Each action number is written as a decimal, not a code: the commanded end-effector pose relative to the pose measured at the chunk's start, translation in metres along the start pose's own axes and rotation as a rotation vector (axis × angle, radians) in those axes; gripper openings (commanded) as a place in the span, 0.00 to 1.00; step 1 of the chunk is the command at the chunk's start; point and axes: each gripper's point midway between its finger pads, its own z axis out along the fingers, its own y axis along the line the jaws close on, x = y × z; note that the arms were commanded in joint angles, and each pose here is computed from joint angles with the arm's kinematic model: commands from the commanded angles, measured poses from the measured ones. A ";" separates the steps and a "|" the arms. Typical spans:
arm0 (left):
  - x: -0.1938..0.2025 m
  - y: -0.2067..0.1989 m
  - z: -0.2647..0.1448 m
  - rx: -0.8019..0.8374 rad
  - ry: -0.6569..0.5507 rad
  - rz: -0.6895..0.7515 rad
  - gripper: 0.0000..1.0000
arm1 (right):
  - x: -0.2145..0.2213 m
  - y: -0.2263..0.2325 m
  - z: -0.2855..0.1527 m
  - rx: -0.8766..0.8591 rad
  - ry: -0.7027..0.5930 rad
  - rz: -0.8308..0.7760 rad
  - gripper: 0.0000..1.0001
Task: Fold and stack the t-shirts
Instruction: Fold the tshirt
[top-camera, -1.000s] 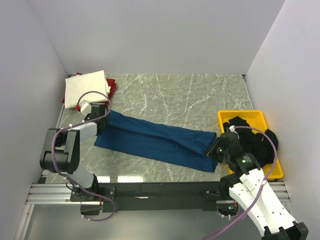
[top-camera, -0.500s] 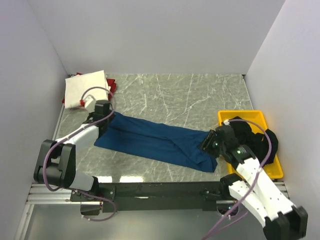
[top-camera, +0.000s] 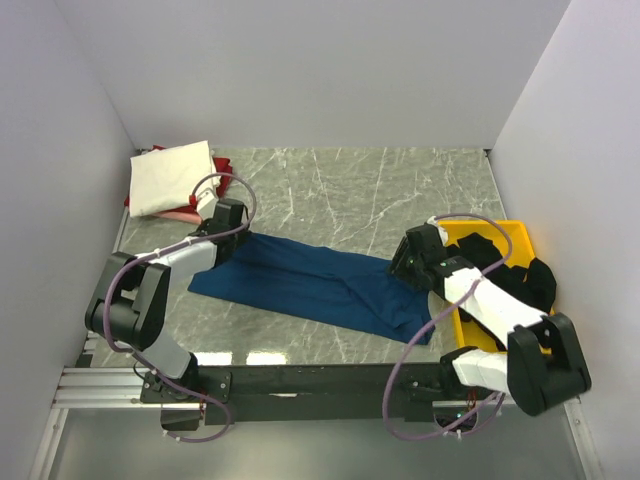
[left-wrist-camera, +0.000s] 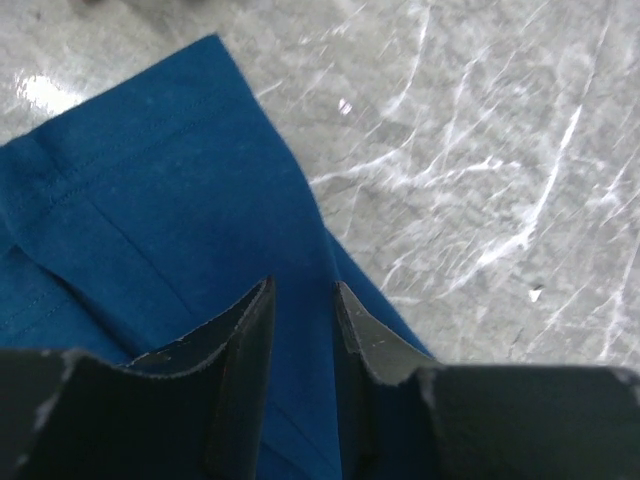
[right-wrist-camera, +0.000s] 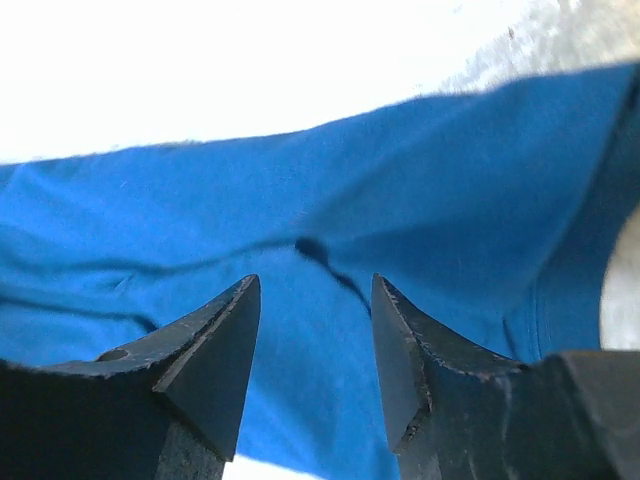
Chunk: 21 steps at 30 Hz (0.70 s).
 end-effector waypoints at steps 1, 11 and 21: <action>0.002 -0.001 -0.006 0.028 0.009 0.006 0.34 | -0.029 0.022 0.010 -0.039 -0.092 -0.039 0.56; 0.003 0.003 -0.013 0.035 0.009 0.013 0.34 | -0.014 0.030 0.028 -0.085 -0.038 -0.058 0.56; 0.008 0.007 -0.013 0.034 0.018 0.015 0.33 | 0.006 0.031 0.034 -0.087 0.008 -0.077 0.49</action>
